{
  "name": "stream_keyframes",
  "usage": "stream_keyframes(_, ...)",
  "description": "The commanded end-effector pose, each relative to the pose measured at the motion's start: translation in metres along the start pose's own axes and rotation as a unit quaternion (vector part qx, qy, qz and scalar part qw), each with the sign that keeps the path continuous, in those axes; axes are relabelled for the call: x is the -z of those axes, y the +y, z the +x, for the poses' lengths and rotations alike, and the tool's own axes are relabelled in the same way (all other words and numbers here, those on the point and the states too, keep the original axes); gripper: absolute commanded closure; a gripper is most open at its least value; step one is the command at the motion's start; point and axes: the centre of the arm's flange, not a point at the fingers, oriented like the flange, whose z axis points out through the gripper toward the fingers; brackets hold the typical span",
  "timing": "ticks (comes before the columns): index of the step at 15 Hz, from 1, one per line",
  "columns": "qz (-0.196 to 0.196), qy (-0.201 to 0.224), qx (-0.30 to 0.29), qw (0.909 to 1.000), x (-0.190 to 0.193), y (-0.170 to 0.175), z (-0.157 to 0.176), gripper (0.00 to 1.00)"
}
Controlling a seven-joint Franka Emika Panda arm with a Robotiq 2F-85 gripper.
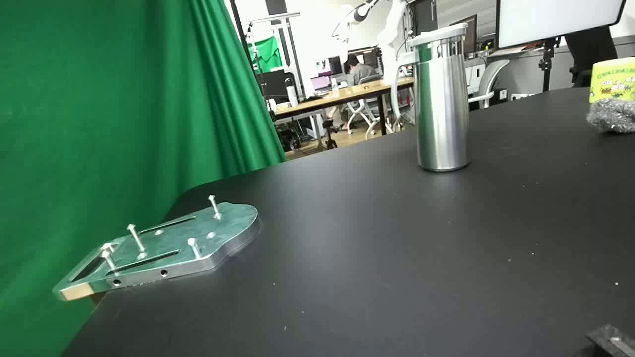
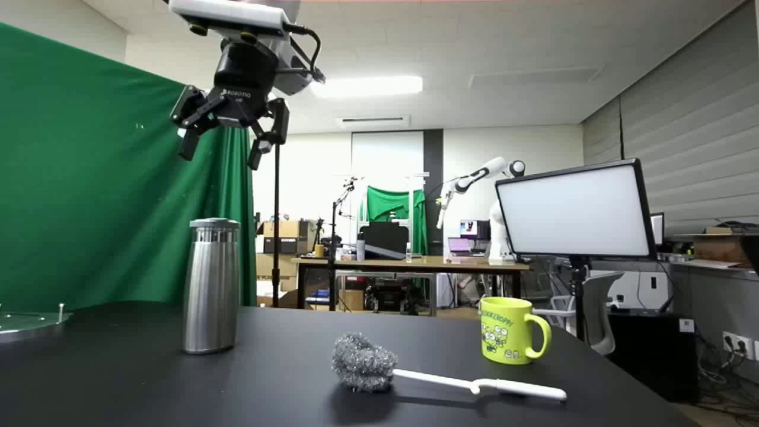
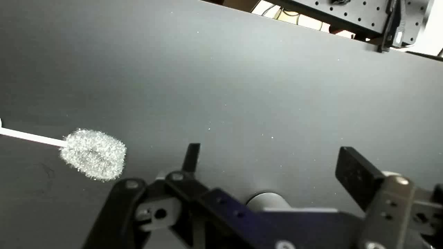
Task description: Open the jar
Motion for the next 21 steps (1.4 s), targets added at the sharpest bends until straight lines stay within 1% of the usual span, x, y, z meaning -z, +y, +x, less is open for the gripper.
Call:
stream_keyframes(1,0.0,0.001,0.0,1.0,0.0,0.0,0.0,0.0)
stream_keyframes(5,-0.003,0.0,0.002,1.0,0.0,-0.003,0.0,0.0)
stream_keyframes(6,-0.004,0.001,0.002,1.0,0.0,-0.004,0.0,0.25)
stream_keyframes(7,-0.004,0.003,0.003,1.0,0.0,-0.005,0.001,0.28)
stream_keyframes(8,-0.001,0.005,0.004,1.0,0.002,-0.006,0.003,0.33)
stream_keyframes(10,-0.004,0.014,0.01,0.9998,0.008,-0.011,0.008,0.49)
stream_keyframes(11,-0.01,0.022,0.017,0.9996,0.013,-0.017,0.014,0.55)
stream_keyframes(14,-0.035,0.06,0.04,0.9968,0.029,-0.035,0.038,0.77)
stream_keyframes(16,-0.048,0.09,0.058,0.9931,0.037,-0.051,0.057,0.89)
stream_keyframes(17,-0.054,0.104,0.068,0.9908,0.038,-0.059,0.068,0.97)
stream_keyframes(19,-0.062,0.129,0.086,0.986,0.041,-0.074,0.087,1.0)
stream_keyframes(21,-0.068,0.148,0.1,0.9815,0.04,-0.086,0.109,1.0)
